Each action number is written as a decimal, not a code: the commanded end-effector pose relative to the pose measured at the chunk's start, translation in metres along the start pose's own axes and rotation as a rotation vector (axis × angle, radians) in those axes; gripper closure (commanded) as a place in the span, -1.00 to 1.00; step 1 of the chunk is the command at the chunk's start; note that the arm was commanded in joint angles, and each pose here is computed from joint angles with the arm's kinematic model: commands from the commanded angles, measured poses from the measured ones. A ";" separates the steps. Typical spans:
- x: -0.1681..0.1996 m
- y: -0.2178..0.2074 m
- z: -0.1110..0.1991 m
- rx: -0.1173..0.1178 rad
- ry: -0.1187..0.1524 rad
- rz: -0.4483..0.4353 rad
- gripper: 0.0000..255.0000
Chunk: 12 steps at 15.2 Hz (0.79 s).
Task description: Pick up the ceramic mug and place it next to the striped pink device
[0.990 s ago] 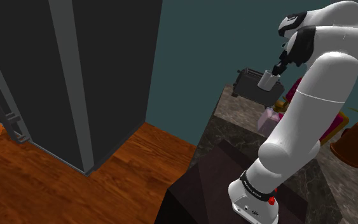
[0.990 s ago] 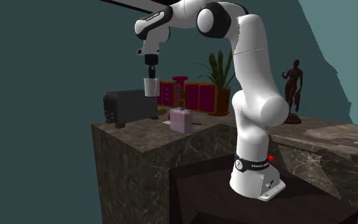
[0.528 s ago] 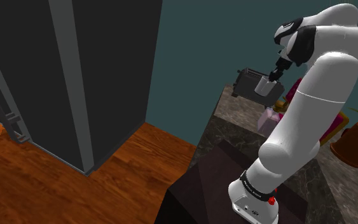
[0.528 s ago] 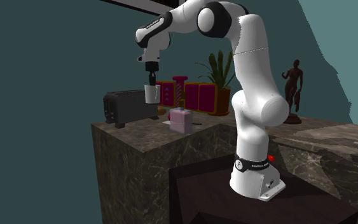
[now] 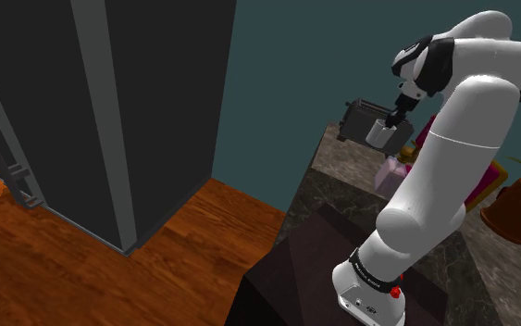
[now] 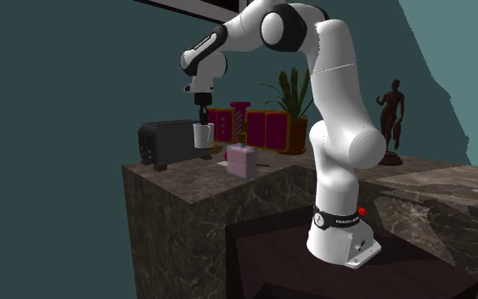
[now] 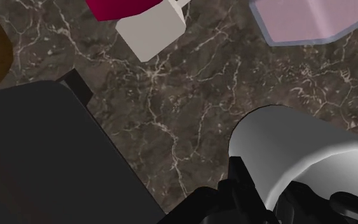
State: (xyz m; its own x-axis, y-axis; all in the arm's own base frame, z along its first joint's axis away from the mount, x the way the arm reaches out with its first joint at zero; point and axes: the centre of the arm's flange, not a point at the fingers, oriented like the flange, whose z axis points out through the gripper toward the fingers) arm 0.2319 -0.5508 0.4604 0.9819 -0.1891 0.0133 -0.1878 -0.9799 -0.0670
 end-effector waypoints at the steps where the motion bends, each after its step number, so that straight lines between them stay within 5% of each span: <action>1: 0.000 0.002 0.010 -0.001 0.001 0.000 1.00; 12: -0.001 0.006 0.068 -0.001 0.001 0.000 1.00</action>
State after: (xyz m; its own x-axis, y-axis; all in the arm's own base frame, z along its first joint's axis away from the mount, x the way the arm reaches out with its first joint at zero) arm 0.2322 -0.5508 0.3973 0.9819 -0.1891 0.0132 -0.1878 -0.9799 -0.0671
